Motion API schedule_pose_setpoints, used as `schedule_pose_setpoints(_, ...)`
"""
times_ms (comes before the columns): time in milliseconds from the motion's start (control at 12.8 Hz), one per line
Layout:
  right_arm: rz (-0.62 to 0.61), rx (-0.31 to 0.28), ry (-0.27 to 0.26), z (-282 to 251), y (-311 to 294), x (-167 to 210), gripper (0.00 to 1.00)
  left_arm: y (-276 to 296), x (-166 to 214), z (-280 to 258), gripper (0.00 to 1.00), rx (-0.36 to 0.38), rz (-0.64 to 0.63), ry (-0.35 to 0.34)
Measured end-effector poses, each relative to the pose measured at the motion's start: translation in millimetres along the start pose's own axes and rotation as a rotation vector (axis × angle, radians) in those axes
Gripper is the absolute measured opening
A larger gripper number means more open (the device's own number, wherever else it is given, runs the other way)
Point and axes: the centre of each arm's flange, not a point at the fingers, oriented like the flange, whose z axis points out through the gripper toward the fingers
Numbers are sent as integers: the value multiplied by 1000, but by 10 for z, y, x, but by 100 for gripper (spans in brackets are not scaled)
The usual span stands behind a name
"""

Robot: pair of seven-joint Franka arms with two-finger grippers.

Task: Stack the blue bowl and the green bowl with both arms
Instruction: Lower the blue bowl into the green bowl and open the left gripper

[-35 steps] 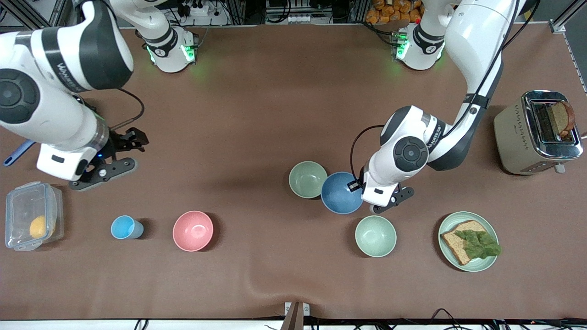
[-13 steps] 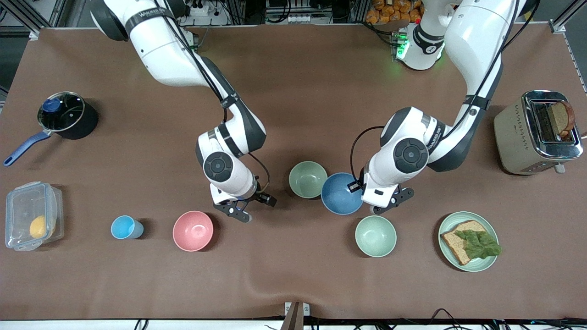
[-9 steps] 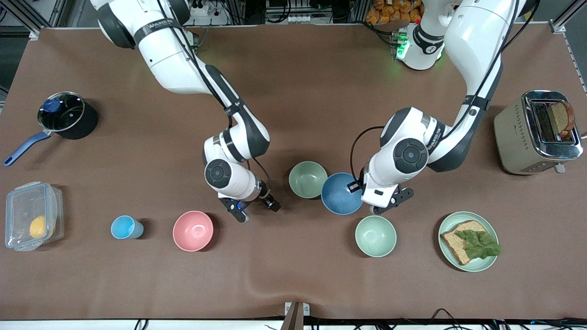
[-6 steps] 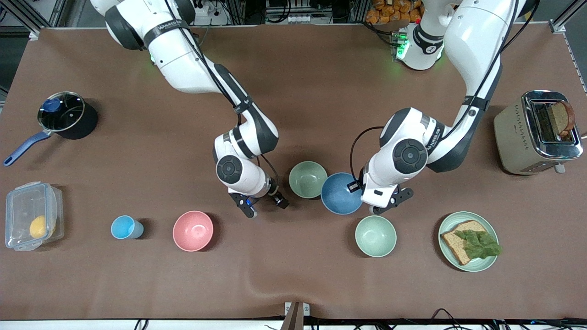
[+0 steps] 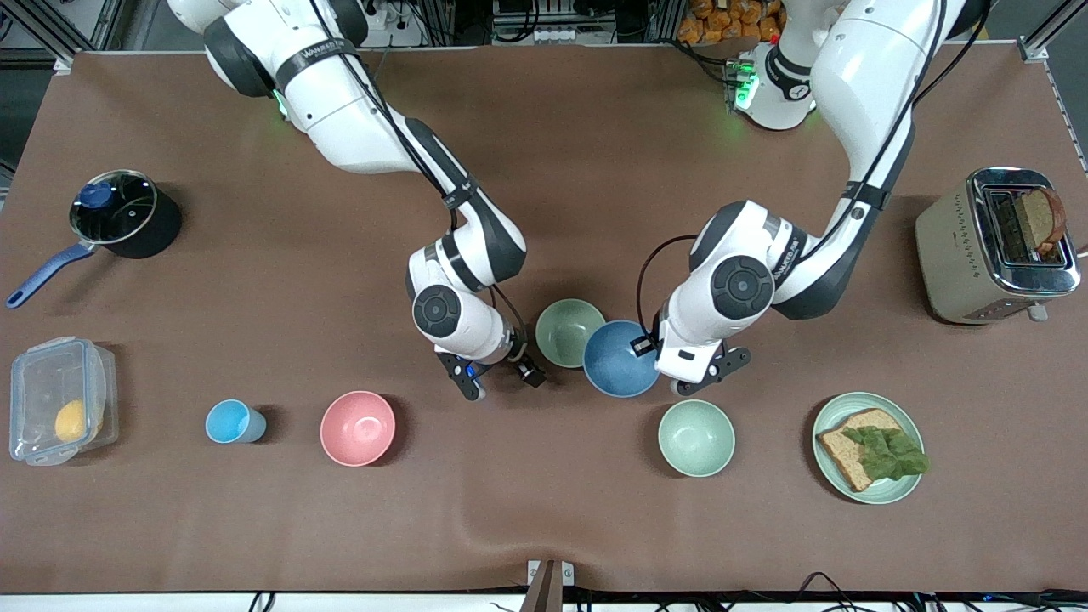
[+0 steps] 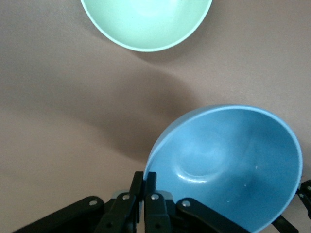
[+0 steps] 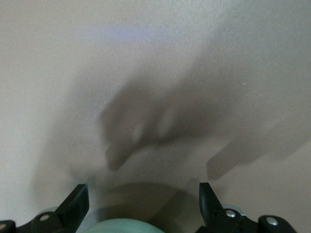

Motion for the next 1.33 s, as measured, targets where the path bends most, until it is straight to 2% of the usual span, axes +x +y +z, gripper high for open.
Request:
schedule_pose_setpoints(626, 80, 41, 5, 6, -75, 9, 100, 255, -390, 78, 5, 2, -41, -1)
schedule_pose_setpoints(939, 134, 57, -30, -5, -82, 45, 100, 364, -594, 216, 5, -3, -52, -3)
schedule_pose_setpoints(1330, 138, 61, -31, -13, -88, 49, 100, 424, -721, 513, 5, -2, -79, -18)
